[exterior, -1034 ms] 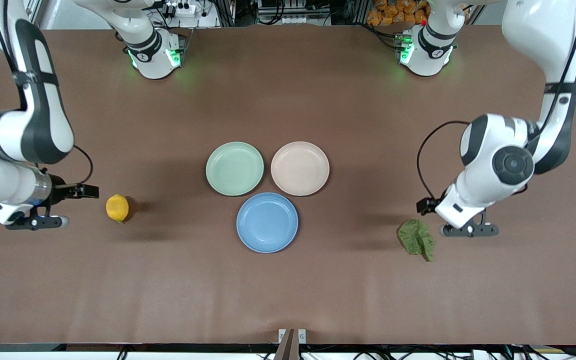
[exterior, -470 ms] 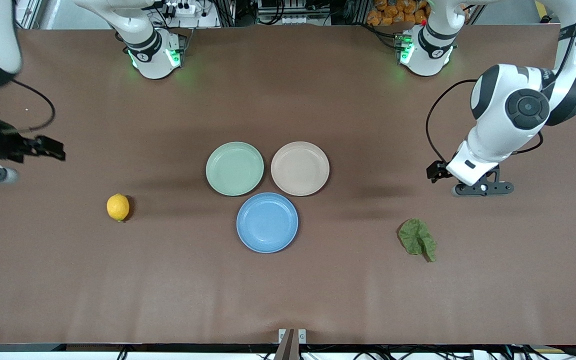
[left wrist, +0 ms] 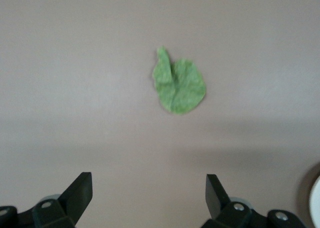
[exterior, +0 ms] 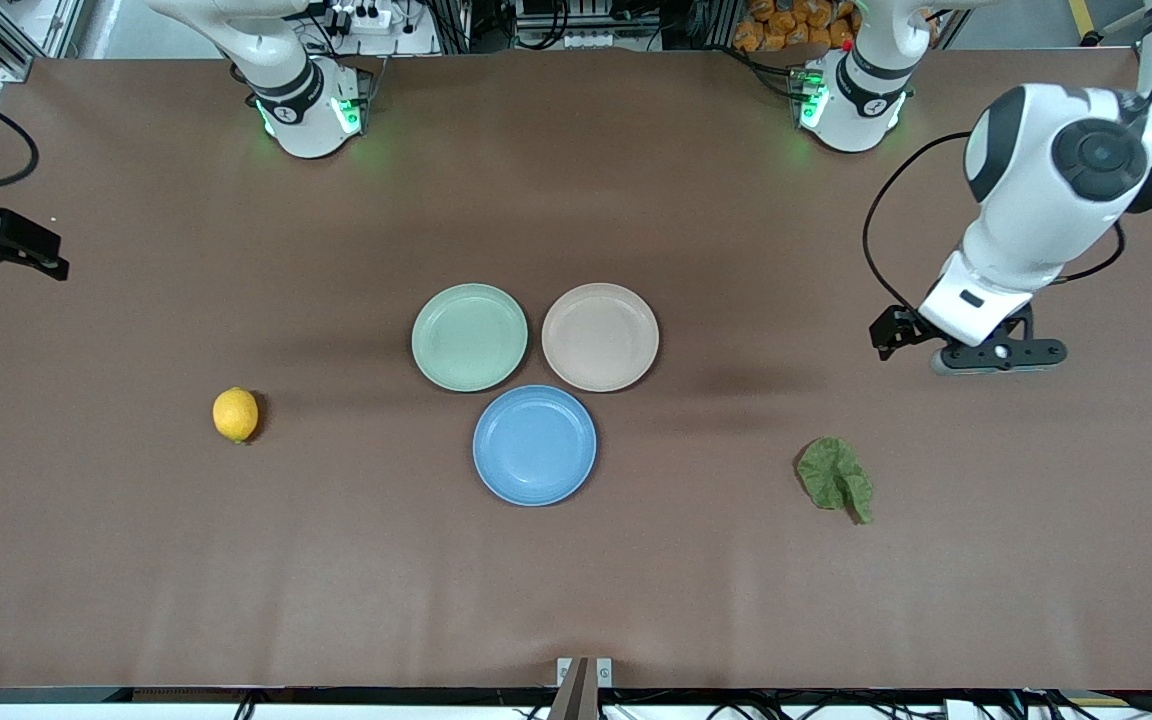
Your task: Pick lemon and lettuce from blue and beige plates
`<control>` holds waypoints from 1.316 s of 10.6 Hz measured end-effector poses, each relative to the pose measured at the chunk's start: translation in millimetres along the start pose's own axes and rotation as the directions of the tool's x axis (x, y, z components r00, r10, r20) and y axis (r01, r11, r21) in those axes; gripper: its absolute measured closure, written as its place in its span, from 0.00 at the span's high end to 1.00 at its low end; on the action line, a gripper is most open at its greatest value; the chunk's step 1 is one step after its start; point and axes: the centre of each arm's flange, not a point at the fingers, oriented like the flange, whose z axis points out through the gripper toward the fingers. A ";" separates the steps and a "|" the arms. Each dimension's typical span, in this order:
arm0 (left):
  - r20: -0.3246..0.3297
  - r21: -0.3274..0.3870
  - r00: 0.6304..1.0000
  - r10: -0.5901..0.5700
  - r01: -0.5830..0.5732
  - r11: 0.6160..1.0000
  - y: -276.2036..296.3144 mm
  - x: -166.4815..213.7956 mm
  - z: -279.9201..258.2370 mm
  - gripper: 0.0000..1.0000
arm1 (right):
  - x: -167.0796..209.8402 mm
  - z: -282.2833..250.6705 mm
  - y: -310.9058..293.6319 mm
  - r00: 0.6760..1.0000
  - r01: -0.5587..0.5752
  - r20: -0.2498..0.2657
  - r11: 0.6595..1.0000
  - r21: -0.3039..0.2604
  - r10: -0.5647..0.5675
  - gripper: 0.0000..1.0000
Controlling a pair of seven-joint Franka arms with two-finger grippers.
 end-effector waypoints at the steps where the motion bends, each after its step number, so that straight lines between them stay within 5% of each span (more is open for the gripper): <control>1: -0.007 -0.001 1.000 0.000 0.000 1.000 2.3 8.6 -22.0 1.00 | -3.6 -6.0 1.3 1.000 -0.006 -0.011 1.000 0.000 0.006 1.00; 4: 0.077 -0.024 0.997 -0.008 0.010 1.000 7.6 23.9 -93.7 1.00 | -3.0 -15.6 1.8 0.997 -0.032 -0.064 0.999 -0.003 0.032 1.00; 11: 0.048 -0.051 0.999 0.008 -0.006 0.999 4.0 22.0 -145.6 1.00 | 0.5 -16.2 1.6 0.995 -0.039 -0.088 0.999 -0.003 0.039 1.00; 14: 0.084 -0.039 0.995 0.045 -0.042 0.998 -3.4 9.3 -159.2 1.00 | 0.8 -16.2 1.2 0.995 -0.040 -0.089 0.999 -0.002 0.039 1.00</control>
